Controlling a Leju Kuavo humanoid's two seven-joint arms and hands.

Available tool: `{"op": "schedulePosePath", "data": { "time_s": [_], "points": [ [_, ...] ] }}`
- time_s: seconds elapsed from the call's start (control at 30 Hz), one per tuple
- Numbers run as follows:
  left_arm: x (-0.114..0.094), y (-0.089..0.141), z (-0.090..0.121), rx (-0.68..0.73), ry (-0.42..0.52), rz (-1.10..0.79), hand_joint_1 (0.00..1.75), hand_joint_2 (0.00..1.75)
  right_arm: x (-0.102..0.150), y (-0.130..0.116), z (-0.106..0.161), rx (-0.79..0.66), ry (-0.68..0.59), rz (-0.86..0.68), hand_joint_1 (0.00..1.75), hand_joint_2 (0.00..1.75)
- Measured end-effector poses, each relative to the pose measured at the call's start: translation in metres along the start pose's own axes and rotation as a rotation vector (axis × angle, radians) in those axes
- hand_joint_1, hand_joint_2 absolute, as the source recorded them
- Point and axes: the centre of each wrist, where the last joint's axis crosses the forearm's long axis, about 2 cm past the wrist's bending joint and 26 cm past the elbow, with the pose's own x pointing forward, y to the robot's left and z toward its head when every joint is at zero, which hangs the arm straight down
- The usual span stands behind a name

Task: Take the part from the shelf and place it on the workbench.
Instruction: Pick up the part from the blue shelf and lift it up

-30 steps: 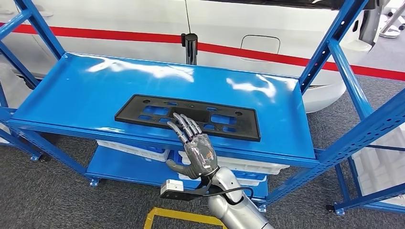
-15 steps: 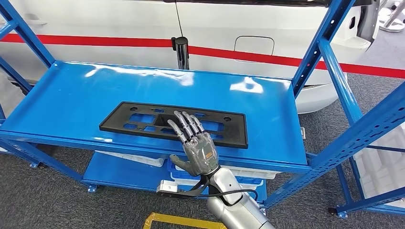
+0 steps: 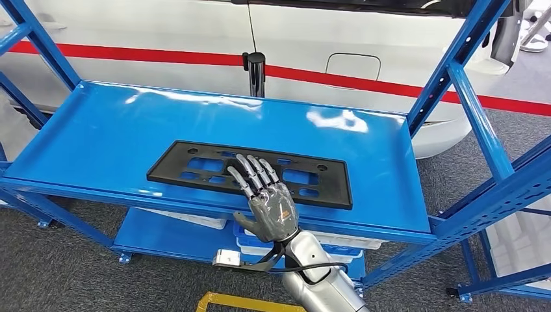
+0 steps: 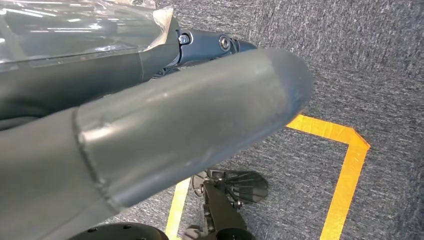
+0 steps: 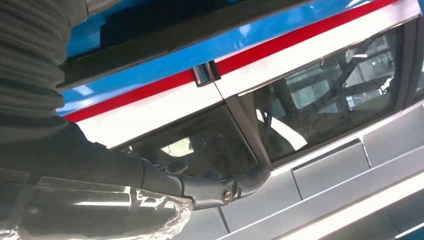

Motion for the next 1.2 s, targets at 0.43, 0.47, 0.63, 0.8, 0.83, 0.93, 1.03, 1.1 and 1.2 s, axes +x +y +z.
{"op": "schedulePosePath", "data": {
  "time_s": [0.43,0.47,0.63,0.8,0.83,0.93,1.03,1.1,1.2],
  "points": [
    [-0.0001,0.0021,-0.0006,0.0,0.002,-0.005,0.0,0.0,0.003,0.0006,-0.0006,-0.002,-0.002,-0.006,0.0,1.75],
    [-0.0001,0.0021,-0.0006,-0.001,0.002,-0.005,0.0,0.0,0.003,0.0006,-0.0006,-0.002,-0.002,-0.006,0.0,1.75],
    [-0.0001,0.0019,-0.0006,0.001,0.004,-0.006,0.0,0.0,0.0031,0.0009,-0.0005,0.0,-0.001,-0.009,0.0,1.75],
    [0.0,0.0015,-0.0005,0.004,0.003,-0.009,0.0,0.0,0.0041,0.0023,0.0002,0.005,0.001,-0.016,0.0,1.75],
    [0.0,0.0015,-0.0005,0.004,0.003,-0.01,0.0,0.0,0.0046,0.0026,0.0003,0.006,0.001,-0.018,0.0,1.75],
    [0.0001,0.0015,-0.0005,0.003,0.006,-0.012,0.0,0.0,0.0061,0.0035,0.0006,0.01,-0.003,-0.021,0.0,1.75],
    [0.0002,0.0015,-0.0005,0.003,0.009,-0.014,0.0,0.0,0.0073,0.0044,0.0011,0.014,-0.007,-0.023,0.0,1.75],
    [0.0003,0.0015,-0.0006,0.003,0.009,-0.015,0.0,0.0,0.0075,0.0047,0.0013,0.016,-0.007,-0.024,0.0,1.75],
    [0.0004,0.0015,-0.0006,0.003,0.01,-0.015,0.0,0.0,0.0077,0.005,0.0013,0.019,-0.008,-0.024,0.0,1.75]
  ]
}}
